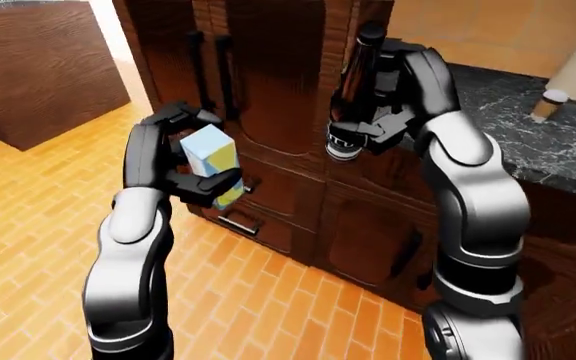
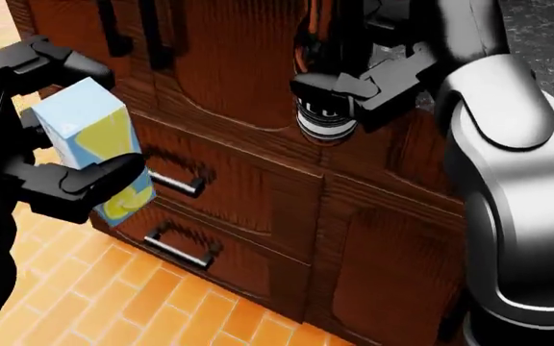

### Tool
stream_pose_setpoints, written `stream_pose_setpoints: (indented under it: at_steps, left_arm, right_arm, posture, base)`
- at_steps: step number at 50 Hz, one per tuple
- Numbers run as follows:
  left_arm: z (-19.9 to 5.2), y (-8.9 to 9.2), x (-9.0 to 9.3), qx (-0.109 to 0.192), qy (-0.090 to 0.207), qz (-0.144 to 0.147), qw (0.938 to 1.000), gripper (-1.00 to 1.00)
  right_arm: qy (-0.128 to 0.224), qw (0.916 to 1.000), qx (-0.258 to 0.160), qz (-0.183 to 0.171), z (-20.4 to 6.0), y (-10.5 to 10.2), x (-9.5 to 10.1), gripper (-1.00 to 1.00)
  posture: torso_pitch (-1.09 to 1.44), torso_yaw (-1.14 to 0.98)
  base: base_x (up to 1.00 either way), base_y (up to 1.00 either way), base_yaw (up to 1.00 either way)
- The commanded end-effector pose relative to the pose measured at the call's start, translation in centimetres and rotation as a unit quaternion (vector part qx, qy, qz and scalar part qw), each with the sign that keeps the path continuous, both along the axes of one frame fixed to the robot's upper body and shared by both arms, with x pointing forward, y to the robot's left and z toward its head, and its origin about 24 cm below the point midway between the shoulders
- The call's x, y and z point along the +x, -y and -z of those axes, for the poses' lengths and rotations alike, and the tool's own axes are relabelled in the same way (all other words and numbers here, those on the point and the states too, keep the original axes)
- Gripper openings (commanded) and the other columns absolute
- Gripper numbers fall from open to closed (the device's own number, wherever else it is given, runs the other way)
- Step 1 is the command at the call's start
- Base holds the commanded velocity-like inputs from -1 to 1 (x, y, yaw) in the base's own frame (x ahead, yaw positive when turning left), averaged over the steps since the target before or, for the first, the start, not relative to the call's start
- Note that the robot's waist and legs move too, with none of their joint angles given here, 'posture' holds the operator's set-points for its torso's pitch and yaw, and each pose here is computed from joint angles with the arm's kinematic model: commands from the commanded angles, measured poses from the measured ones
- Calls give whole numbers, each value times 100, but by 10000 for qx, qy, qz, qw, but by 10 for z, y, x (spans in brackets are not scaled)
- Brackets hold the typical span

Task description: Move the drinks to the dining counter.

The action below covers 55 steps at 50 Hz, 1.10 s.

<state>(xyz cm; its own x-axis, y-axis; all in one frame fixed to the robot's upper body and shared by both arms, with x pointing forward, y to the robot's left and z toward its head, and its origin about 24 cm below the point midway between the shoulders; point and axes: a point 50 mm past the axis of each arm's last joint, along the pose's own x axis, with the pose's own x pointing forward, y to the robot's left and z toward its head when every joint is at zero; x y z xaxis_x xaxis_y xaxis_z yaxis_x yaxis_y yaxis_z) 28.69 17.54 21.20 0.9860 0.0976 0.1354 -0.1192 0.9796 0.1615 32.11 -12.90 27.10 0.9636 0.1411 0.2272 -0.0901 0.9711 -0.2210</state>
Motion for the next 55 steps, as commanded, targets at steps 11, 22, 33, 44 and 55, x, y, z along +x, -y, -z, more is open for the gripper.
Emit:
stream_pose_setpoints:
  at_steps: [11,22,33,44,55]
  left_arm:
    - [-26,-2,-8,61,753,-9,9971,-100]
    - [-27,-1,-9,66,754,5,9971,-100]
    - [-28,-1,-10,81,783,25,9969,-100]
    - [-26,0,-9,88,774,38,9970,-100]
    - [-25,0,-9,94,782,52,9969,-100]
  right_arm:
    - [386,9992,-31,-67,-14,-5,-3,-100]
    - [368,9993,-12,-90,-12,-5,-3,-100]
    - [393,9992,-16,-77,-15,-4,-3,-100]
    - [369,9993,-12,-83,-11,-4,-2,-100]
    - [360,9993,-29,-128,-10,-6,-3,-100]
  posture:
    - [0,0]
    - [0,0]
    - [0,0]
    - [0,0]
    - [0,0]
  base:
    - [0,0,100]
    - [0,0,100]
    - [0,0,100]
    - [0,0,100]
    - [0,0,82]
